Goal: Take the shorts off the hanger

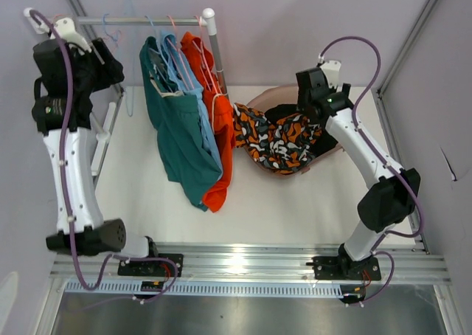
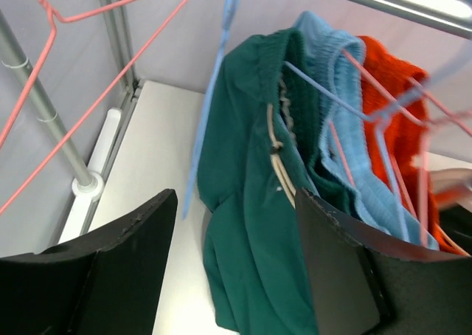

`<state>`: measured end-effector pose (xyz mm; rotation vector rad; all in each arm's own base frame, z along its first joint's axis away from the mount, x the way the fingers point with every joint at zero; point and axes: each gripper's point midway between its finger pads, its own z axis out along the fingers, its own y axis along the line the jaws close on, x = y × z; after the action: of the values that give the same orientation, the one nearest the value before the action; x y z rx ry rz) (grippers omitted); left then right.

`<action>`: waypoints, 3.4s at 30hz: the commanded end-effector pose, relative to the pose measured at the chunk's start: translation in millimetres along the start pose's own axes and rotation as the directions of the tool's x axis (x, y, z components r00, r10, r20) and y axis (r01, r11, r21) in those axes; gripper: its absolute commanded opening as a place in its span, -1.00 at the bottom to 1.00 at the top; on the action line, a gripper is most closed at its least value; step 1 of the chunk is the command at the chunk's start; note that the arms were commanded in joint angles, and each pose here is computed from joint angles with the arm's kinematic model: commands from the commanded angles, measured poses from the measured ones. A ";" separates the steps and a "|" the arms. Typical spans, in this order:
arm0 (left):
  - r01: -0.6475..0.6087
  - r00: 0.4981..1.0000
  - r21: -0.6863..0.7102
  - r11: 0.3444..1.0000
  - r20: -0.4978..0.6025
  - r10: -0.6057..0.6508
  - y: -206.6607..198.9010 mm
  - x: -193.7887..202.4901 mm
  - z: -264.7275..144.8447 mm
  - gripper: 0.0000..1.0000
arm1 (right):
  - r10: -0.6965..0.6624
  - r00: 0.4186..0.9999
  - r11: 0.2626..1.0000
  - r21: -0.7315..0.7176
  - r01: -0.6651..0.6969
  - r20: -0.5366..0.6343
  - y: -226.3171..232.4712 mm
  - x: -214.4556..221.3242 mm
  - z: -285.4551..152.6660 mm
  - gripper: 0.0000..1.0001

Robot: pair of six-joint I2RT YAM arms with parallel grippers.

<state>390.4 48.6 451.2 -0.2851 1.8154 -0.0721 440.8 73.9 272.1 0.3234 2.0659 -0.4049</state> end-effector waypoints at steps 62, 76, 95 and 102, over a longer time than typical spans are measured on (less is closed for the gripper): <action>0.003 0.983 0.249 0.968 0.178 -0.048 -123.5 -32.7 -25.0 -1.00 | 0.092 0.996 0.787 -0.614 -0.059 0.021 48.0 48.1 -151.8 0.99; 0.024 0.973 0.232 0.972 0.219 -0.076 -111.4 -51.5 -66.7 -1.00 | 0.204 0.945 0.155 -0.961 0.228 0.257 180.7 -13.6 -432.1 0.99; 0.050 0.969 0.247 0.968 0.221 -0.107 -104.1 -50.5 -98.9 -1.00 | 0.210 0.933 0.380 -0.904 0.198 0.293 362.8 77.7 -413.6 0.72; 0.019 0.965 0.222 0.975 0.250 -0.076 -96.4 -50.5 -104.9 -1.00 | 0.151 0.945 0.430 -0.880 0.201 0.289 350.3 132.9 -409.6 -1.00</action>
<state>327.9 -46.9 508.2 -0.1831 1.6669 -0.2520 211.1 579.7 284.5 -0.5191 1.6746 0.6463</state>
